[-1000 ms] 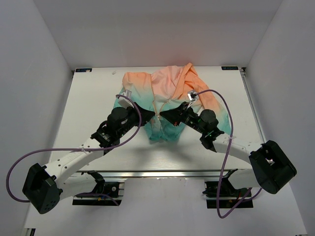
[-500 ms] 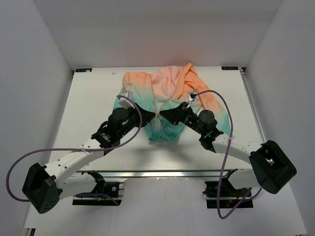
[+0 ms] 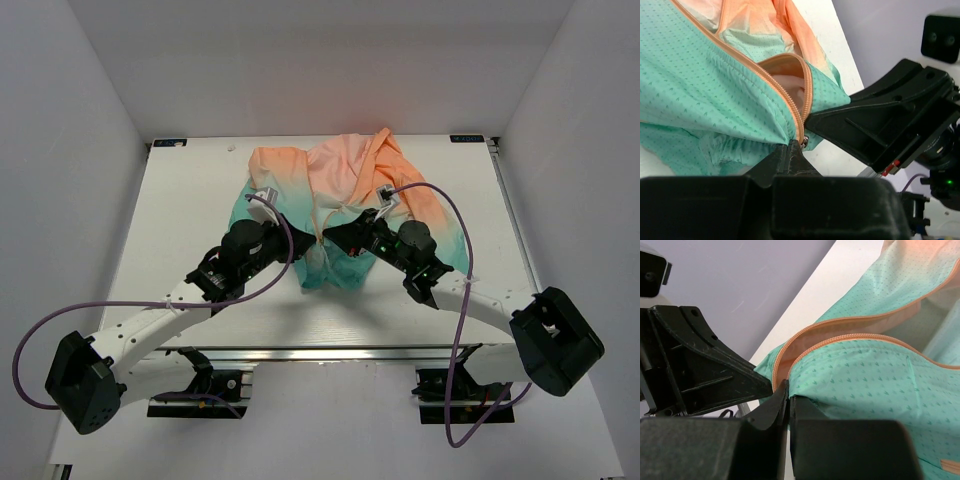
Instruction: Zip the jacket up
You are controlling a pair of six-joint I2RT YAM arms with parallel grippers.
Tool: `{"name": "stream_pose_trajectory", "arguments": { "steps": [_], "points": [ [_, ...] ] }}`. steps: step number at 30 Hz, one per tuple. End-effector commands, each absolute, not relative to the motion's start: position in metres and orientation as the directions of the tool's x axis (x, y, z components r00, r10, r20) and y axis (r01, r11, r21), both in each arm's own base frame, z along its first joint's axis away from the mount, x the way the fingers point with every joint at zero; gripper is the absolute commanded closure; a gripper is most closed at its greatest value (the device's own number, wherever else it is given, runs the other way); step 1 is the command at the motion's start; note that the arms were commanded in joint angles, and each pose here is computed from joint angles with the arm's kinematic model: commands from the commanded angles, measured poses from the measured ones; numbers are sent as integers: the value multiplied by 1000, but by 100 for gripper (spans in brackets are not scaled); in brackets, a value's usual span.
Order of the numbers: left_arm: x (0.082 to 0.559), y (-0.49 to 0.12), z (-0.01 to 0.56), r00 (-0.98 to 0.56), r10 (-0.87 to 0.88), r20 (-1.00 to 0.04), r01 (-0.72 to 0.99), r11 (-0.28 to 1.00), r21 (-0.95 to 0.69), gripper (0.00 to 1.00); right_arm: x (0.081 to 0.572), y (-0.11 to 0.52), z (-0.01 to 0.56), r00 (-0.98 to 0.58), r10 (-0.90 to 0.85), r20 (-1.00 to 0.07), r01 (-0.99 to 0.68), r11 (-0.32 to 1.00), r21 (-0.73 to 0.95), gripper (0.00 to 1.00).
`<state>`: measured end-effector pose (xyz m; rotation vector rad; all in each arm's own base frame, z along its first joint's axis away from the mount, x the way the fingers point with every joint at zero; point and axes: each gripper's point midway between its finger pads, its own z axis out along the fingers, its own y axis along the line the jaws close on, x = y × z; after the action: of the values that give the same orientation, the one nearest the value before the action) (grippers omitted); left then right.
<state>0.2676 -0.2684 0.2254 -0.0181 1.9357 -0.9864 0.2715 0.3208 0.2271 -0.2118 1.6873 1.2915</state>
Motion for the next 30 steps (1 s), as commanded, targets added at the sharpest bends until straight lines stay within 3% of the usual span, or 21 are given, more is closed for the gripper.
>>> {"name": "stream_pose_trajectory", "arguments": {
  "steps": [1, 8, 22, 30],
  "points": [
    [245, -274, 227, -584, -286, -760, 468, 645, -603, 100, 280, 318, 275, -410, 451, -793, -689, 416, 593, 100],
    [230, -284, 215, -619, -199, -759, 536, 599, -594, 100, 278, 321, 279, -415, 421, -807, -701, 416, 578, 100],
    [214, -275, 188, -674, -183, -716, 495, 608, -621, 100, 263, 313, 269, -458, 331, -825, -689, 454, 565, 100],
    [212, -281, 193, -692, -205, -692, 486, 576, -657, 61, 244, 317, 240, -547, 292, -785, -681, 390, 620, 100]
  ]
}}
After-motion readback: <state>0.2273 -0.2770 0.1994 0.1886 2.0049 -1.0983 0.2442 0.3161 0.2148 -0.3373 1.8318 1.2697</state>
